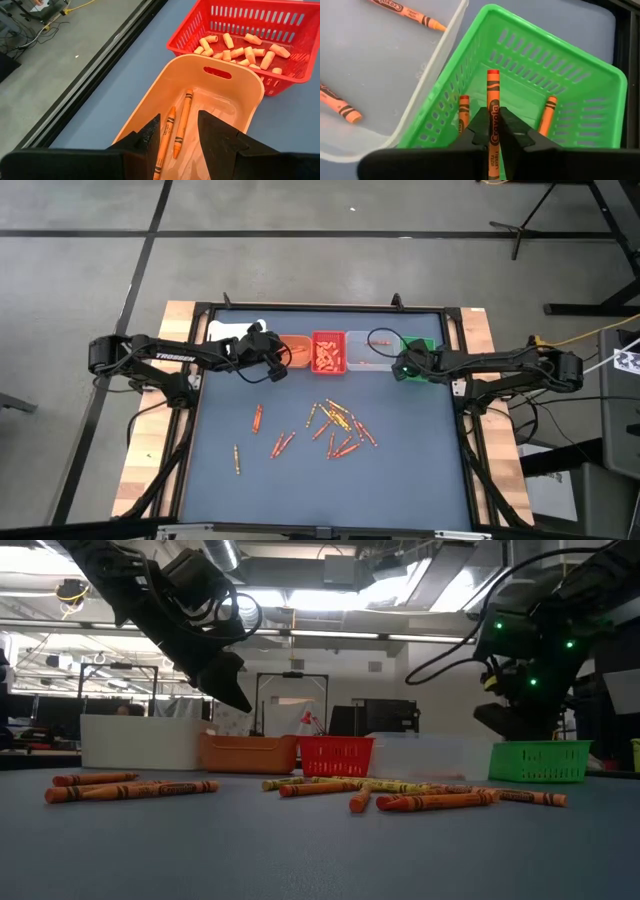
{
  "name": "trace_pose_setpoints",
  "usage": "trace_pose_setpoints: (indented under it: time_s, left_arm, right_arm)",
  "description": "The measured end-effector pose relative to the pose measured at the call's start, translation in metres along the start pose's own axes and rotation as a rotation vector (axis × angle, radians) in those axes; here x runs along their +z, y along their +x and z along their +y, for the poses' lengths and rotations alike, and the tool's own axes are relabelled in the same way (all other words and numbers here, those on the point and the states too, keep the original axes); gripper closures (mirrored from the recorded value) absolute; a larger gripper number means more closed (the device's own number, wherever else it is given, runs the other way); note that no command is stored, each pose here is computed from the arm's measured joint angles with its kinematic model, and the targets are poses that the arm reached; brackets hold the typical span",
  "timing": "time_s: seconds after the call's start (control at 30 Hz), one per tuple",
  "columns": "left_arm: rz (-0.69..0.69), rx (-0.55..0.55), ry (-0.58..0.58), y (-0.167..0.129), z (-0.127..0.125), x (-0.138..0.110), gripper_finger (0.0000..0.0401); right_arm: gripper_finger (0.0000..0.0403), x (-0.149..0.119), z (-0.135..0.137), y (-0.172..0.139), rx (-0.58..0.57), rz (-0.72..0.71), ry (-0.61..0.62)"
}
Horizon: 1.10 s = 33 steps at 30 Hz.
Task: Sort crayons
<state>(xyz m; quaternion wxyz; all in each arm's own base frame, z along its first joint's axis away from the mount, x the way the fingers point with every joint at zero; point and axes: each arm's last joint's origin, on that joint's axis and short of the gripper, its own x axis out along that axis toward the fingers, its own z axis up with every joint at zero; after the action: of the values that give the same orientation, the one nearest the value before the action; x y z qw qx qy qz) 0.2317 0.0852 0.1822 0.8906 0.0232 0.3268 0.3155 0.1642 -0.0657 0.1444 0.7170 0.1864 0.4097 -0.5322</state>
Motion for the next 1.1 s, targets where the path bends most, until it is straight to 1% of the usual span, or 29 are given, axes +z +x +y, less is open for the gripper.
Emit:
trace_pose_setpoints:
  time_s: [0.1, 0.27, 0.4, 0.5, 0.6, 0.67, 0.8, 0.9, 1.03, 1.1]
  left_arm:
    - [0.0, 0.0, 0.0, 0.0, 0.0, 0.0, 0.0285]
    - [0.0, 0.0, 0.0, 0.0, 0.0, 0.0, 0.0285]
    - [-0.005, -0.002, 0.001, -0.001, 0.0, 0.001, 0.0285]
    - [-0.015, -0.014, 0.006, -0.004, -0.003, 0.002, 0.0285]
    - [-0.034, -0.046, 0.012, -0.01, -0.01, 0.004, 0.0285]
    - [-0.055, -0.074, -0.011, -0.016, -0.015, 0.006, 0.0285]
    - [-0.088, -0.179, -0.068, -0.028, -0.027, 0.009, 0.0285]
    - [-0.088, -0.294, -0.139, -0.036, -0.039, 0.01, 0.0285]
    - [-0.042, -0.46, -0.229, -0.047, -0.058, 0.007, 0.0285]
    - [-0.017, -0.52, -0.263, -0.054, -0.068, 0.004, 0.0285]
  right_arm:
    - [0.0369, 0.0, 0.0, 0.0, -0.001, 0.001, -0.001]
    - [0.0313, 0.0, 0.0, 0.0, -0.002, 0.002, -0.003]
    - [0.0281, 0.0, 0.0, 0.0, -0.002, 0.003, -0.002]
    - [0.0269, 0.0, 0.0, 0.0, -0.002, 0.003, -0.003]
    - [0.0266, 0.0, 0.0, 0.0, -0.002, 0.003, -0.003]
    - [0.0266, 0.0, 0.0, 0.0, -0.002, 0.003, -0.003]
    - [0.0265, 0.0, 0.0, 0.0, -0.003, 0.003, -0.004]
    - [0.0265, 0.0, 0.0, 0.0, -0.003, 0.003, -0.004]
    - [0.0265, 0.0, 0.0, 0.0, -0.003, 0.003, -0.004]
    - [0.0265, 0.0, 0.0, 0.0, -0.003, 0.003, -0.004]
